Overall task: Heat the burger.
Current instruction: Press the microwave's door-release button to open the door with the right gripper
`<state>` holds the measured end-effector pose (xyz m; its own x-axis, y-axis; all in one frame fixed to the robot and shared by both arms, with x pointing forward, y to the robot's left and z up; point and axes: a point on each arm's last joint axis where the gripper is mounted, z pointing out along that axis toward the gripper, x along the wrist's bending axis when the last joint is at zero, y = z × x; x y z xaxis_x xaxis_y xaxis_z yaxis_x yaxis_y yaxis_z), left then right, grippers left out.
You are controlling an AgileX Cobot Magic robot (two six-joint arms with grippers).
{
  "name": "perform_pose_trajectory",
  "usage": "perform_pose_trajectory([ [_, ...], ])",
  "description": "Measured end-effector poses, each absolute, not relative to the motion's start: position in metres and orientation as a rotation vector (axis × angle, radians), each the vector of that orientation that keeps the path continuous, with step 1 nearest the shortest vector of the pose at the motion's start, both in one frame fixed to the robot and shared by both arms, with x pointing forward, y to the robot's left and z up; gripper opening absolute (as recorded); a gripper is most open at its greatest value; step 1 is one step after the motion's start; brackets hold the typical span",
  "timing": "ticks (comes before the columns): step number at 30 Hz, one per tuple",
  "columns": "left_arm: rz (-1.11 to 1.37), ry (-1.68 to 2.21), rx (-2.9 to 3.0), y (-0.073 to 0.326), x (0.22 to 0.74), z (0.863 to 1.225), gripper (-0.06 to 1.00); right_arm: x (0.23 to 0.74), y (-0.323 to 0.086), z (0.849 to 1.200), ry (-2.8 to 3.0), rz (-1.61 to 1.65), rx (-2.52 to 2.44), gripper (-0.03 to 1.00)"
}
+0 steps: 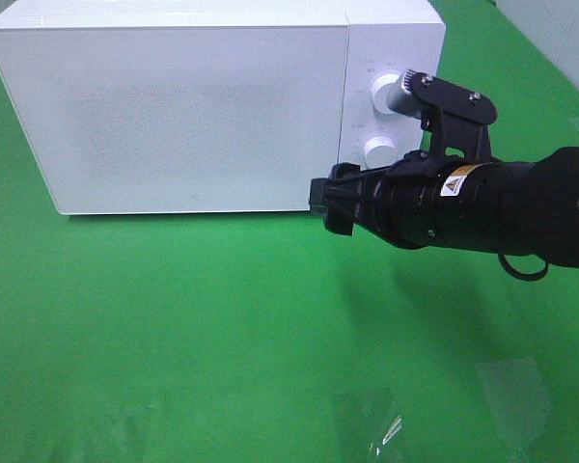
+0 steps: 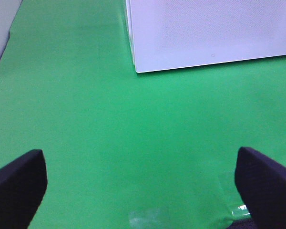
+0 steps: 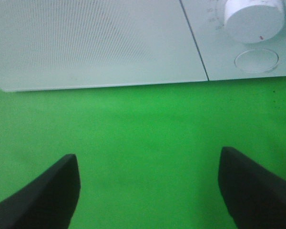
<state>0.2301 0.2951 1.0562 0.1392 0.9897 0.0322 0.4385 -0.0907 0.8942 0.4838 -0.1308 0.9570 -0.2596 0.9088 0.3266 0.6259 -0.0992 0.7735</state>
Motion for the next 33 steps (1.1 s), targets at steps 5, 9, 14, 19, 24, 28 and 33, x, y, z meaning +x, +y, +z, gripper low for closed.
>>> perform_pose_trajectory([
  [5,0.904,1.403,1.647,0.295,0.230,1.056,0.99,0.473,-0.133,0.964,2.040,1.194,1.557,0.75],
  [9,0.904,1.403,1.647,0.295,0.230,1.056,0.99,0.468,-0.140,0.970,2.124,1.132,1.509,0.75],
  [14,0.904,1.403,1.647,0.295,0.230,1.056,0.99,0.459,-0.155,0.984,2.196,1.057,1.453,0.75],
  [19,0.904,1.403,1.647,0.295,0.230,1.056,0.99,0.441,-0.167,1.006,2.245,1.031,1.405,0.75],
  [24,0.904,1.403,1.647,0.295,0.230,1.056,0.99,0.416,-0.180,1.026,2.301,0.999,1.384,0.75],
  [28,0.904,1.403,1.647,0.295,0.230,1.056,0.99,0.404,-0.187,1.035,2.327,0.979,1.377,0.75],
  [33,0.904,1.403,1.647,0.295,0.230,1.056,0.99,0.379,-0.201,1.043,2.412,0.891,1.392,0.75],
])
